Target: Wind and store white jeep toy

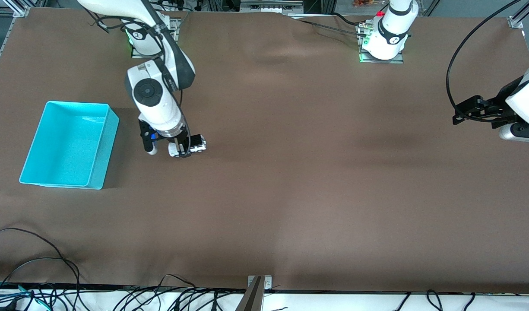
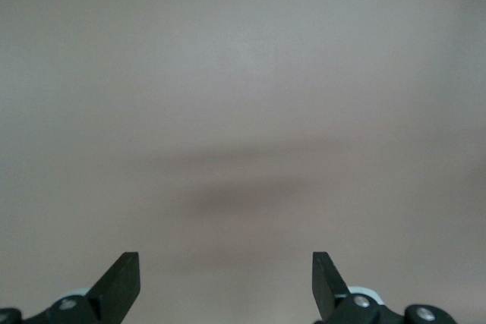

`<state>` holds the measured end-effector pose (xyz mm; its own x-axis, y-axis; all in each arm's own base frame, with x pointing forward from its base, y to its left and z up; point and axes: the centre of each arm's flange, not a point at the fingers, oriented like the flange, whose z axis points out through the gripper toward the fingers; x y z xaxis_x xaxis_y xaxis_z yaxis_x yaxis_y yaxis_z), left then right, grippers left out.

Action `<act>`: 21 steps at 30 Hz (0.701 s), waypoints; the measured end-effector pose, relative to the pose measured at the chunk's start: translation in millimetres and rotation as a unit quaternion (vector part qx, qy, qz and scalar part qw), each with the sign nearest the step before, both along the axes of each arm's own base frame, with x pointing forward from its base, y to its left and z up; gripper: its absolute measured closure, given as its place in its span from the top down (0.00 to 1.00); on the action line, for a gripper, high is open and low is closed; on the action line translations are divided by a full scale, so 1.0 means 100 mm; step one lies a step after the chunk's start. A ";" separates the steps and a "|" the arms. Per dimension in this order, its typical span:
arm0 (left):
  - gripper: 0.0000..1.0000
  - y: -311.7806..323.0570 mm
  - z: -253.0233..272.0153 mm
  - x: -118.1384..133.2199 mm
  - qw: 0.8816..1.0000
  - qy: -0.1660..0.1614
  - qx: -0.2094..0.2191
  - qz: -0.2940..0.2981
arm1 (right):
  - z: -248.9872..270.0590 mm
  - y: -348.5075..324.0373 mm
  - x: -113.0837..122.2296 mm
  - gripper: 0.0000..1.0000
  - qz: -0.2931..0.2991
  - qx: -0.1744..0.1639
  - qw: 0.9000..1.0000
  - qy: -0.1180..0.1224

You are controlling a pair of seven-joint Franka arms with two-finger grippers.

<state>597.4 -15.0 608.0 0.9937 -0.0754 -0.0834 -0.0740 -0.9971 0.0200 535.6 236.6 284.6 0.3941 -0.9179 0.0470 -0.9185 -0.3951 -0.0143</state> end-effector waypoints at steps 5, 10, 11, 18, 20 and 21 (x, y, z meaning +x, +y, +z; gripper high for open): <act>1.00 0.00 0.00 0.00 1.000 0.000 0.000 0.000 | 0.18 -0.42 0.07 0.56 0.070 -0.016 0.997 0.028; 1.00 0.00 0.00 0.00 1.000 0.000 0.000 0.000 | 0.37 -0.85 0.10 0.56 0.139 -0.023 0.988 0.060; 1.00 0.00 0.00 0.00 1.000 0.000 0.000 0.000 | 0.41 -0.92 0.10 0.56 0.150 -0.023 0.986 0.066; 1.00 0.00 0.00 0.00 1.000 0.000 0.000 0.000 | 0.62 -1.39 0.07 0.56 0.218 -0.019 0.971 0.100; 1.00 0.00 0.00 0.00 1.000 0.000 0.000 0.000 | 0.65 -1.52 0.07 0.56 0.233 -0.017 0.967 0.104; 1.00 0.00 0.00 0.00 1.000 0.000 0.000 0.000 | 0.66 -1.59 0.07 0.56 0.241 -0.016 0.965 0.105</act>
